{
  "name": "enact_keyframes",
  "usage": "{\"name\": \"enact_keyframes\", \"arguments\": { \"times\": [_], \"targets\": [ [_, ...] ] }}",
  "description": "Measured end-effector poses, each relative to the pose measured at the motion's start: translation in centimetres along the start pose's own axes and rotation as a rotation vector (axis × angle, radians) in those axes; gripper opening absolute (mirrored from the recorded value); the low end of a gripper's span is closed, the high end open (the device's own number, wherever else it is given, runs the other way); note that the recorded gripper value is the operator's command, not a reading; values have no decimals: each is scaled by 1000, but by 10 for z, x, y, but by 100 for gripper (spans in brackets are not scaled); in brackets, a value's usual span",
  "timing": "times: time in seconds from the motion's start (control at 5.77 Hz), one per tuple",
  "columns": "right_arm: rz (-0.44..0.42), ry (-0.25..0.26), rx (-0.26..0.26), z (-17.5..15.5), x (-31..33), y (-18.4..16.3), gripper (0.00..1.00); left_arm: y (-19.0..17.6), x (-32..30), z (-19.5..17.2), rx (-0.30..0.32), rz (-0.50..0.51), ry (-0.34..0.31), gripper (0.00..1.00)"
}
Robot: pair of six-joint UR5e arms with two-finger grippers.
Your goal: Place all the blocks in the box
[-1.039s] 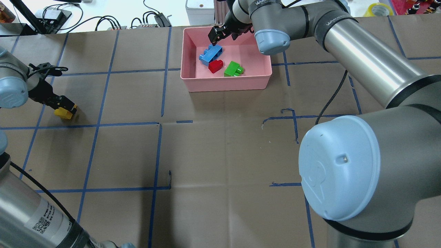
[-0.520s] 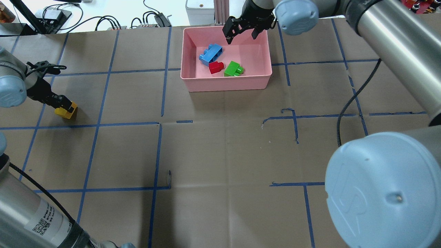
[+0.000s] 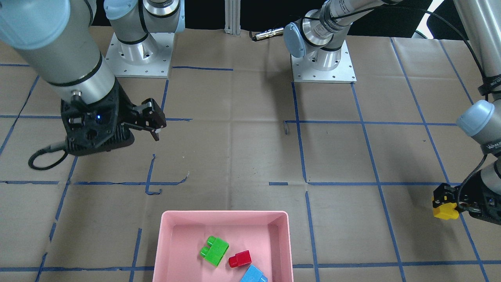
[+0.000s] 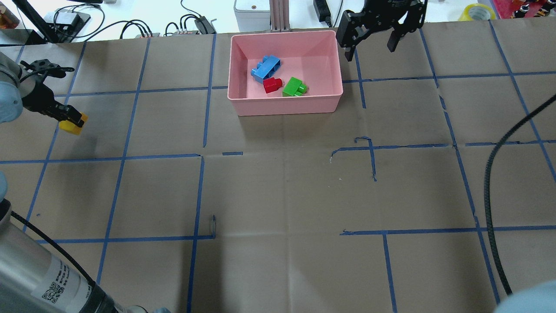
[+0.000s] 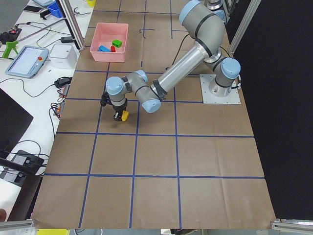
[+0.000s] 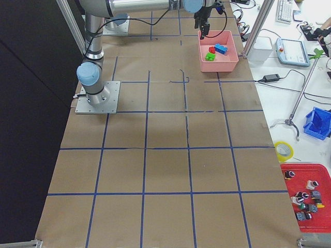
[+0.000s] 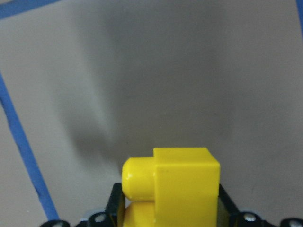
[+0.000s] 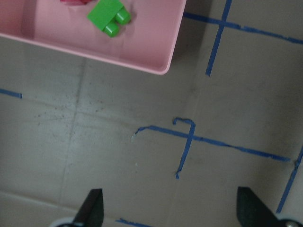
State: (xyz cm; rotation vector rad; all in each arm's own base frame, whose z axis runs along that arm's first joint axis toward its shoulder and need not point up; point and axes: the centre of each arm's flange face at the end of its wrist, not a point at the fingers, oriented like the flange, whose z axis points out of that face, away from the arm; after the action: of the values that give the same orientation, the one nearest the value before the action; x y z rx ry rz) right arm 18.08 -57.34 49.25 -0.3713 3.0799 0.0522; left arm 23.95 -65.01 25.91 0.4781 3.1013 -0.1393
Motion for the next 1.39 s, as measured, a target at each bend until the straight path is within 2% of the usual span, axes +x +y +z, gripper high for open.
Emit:
{"name": "enact_keyframes", "arguments": {
  "times": [0.17, 0.35, 0.52, 0.69, 0.87, 1.04, 1.39],
  "targets": [
    [10, 0, -20, 14, -8, 58, 100, -29, 21, -49, 36, 2, -11, 5],
    [24, 4, -14, 35, -14, 114, 100, -67, 47, -96, 50, -29, -8, 5],
    [52, 16, 9, 43, -15, 148, 100, -111, 88, -142, 44, -96, 8, 5],
    [73, 46, 25, 40, -12, 161, 100, -153, 148, -173, 37, -177, 20, 5],
    [82, 77, 34, 35, -9, 165, 100, -192, 219, -183, 36, -252, 22, 5],
    [86, 85, 45, 29, -7, 164, 100, -222, 296, -180, 31, -299, 10, 5],
    [87, 87, 60, 21, -6, 161, 100, -258, 433, -142, 25, -364, 3, 5]
  ]
}}
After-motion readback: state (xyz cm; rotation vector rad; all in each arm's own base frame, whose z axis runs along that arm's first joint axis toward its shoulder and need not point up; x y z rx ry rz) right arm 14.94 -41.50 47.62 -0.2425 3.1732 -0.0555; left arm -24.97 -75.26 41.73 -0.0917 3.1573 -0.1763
